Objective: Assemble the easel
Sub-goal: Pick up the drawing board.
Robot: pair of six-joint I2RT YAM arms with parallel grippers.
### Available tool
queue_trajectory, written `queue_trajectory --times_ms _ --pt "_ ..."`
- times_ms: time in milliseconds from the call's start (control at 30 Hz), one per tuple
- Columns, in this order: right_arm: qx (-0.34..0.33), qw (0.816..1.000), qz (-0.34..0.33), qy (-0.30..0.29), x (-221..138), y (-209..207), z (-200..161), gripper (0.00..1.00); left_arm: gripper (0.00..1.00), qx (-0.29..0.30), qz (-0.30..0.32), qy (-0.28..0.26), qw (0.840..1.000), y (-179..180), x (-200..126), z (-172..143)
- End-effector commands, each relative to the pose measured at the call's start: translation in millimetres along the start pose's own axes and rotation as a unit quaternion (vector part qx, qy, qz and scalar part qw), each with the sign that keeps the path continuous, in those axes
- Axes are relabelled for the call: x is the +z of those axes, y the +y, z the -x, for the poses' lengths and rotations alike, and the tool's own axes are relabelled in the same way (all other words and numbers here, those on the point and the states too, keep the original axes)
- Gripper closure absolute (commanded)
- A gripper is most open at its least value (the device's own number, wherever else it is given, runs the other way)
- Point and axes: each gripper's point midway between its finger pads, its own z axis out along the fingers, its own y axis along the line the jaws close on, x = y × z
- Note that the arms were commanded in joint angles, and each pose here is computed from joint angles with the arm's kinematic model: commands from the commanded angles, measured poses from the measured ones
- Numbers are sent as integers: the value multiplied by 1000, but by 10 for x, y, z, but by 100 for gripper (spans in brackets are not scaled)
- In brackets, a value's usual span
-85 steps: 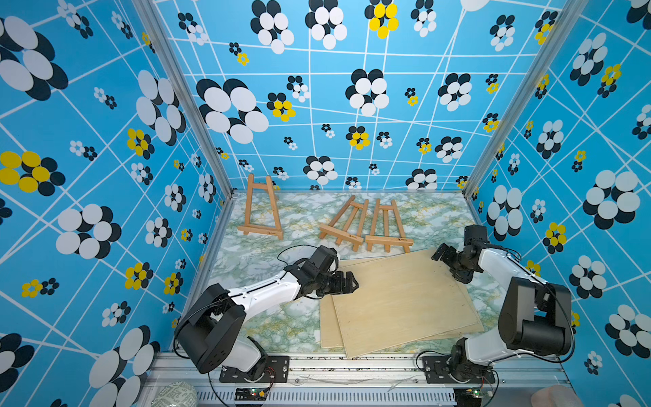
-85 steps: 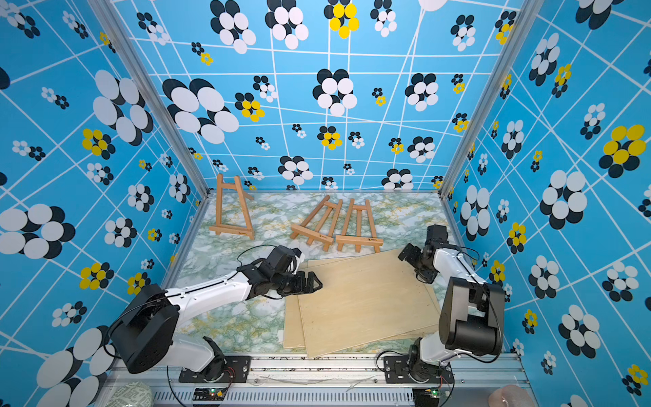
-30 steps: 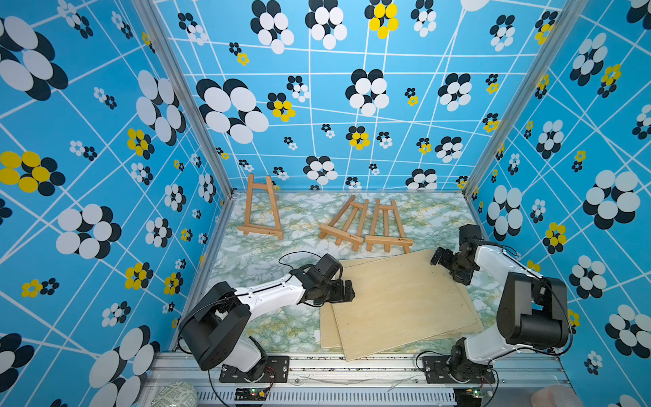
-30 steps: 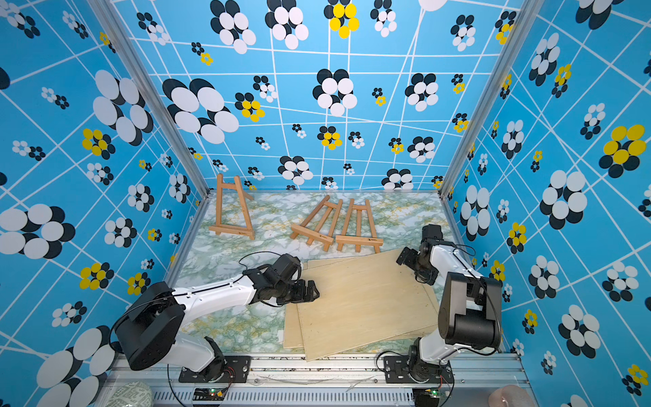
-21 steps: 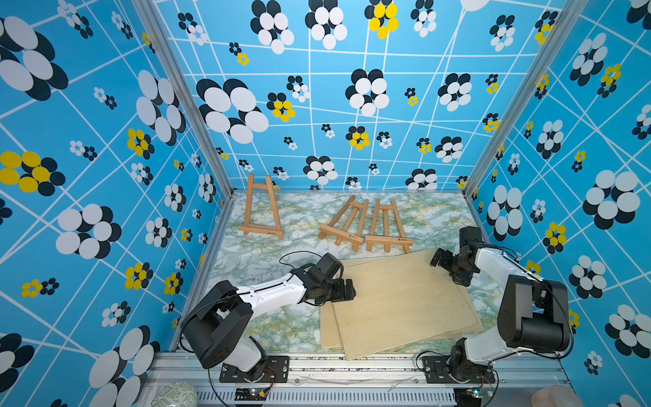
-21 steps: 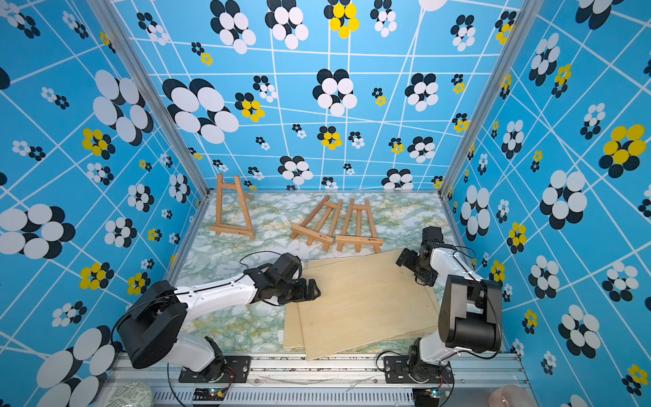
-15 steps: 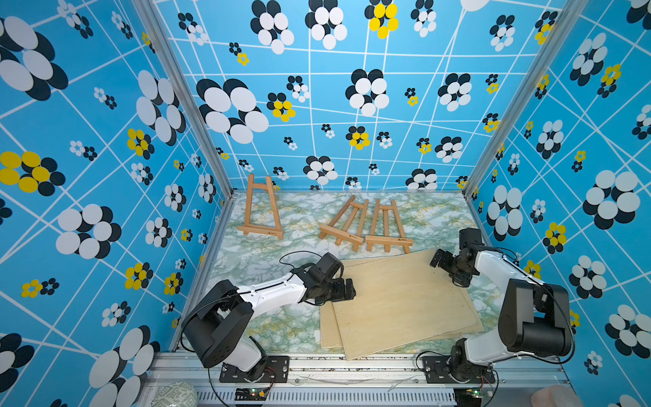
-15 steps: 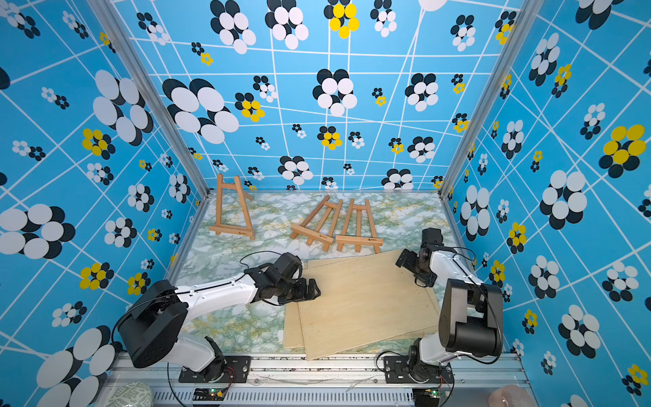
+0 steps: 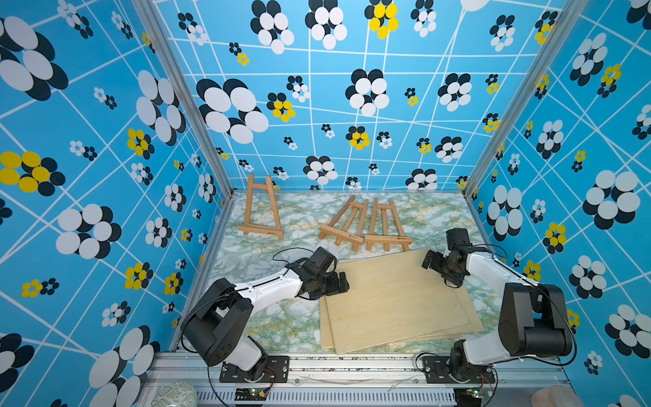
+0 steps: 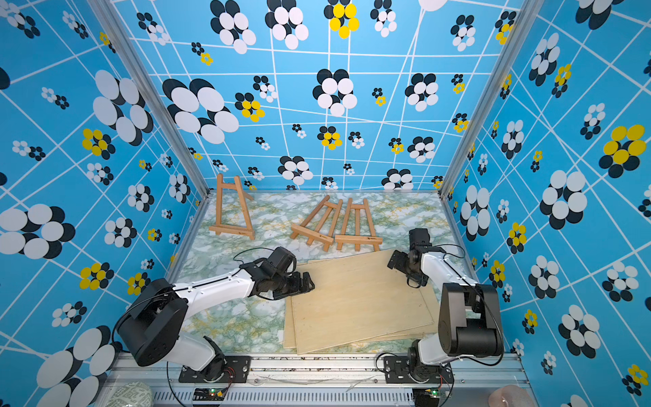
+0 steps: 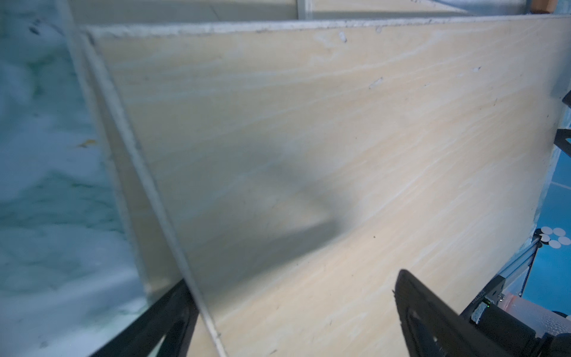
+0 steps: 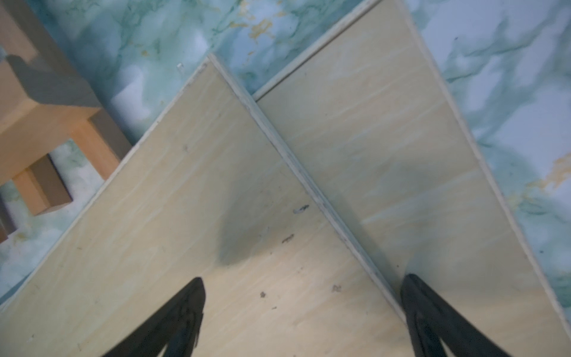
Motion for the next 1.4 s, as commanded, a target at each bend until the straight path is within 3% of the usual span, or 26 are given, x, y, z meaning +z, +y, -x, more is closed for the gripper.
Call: queue_trajectory --times_ms 0,500,667,1033,1233,1367 --pt "6 987 112 116 -100 557 -576 1 1 19 -26 31 999 -54 175 -68" --pt "-49 979 135 143 -260 825 -903 0 2 -7 -35 25 999 255 30 420" --pt "-87 982 95 141 -309 675 -902 0 2 -14 -33 30 999 357 3 509" --pt "-143 981 29 131 -426 409 -866 1 1 -8 14 17 1000 586 -386 384" --pt "-136 980 30 142 -412 364 -957 0 1 -29 7 18 999 772 -489 281" --pt "-134 982 -6 136 -417 208 -934 1 1 -29 4 27 999 801 -537 170"
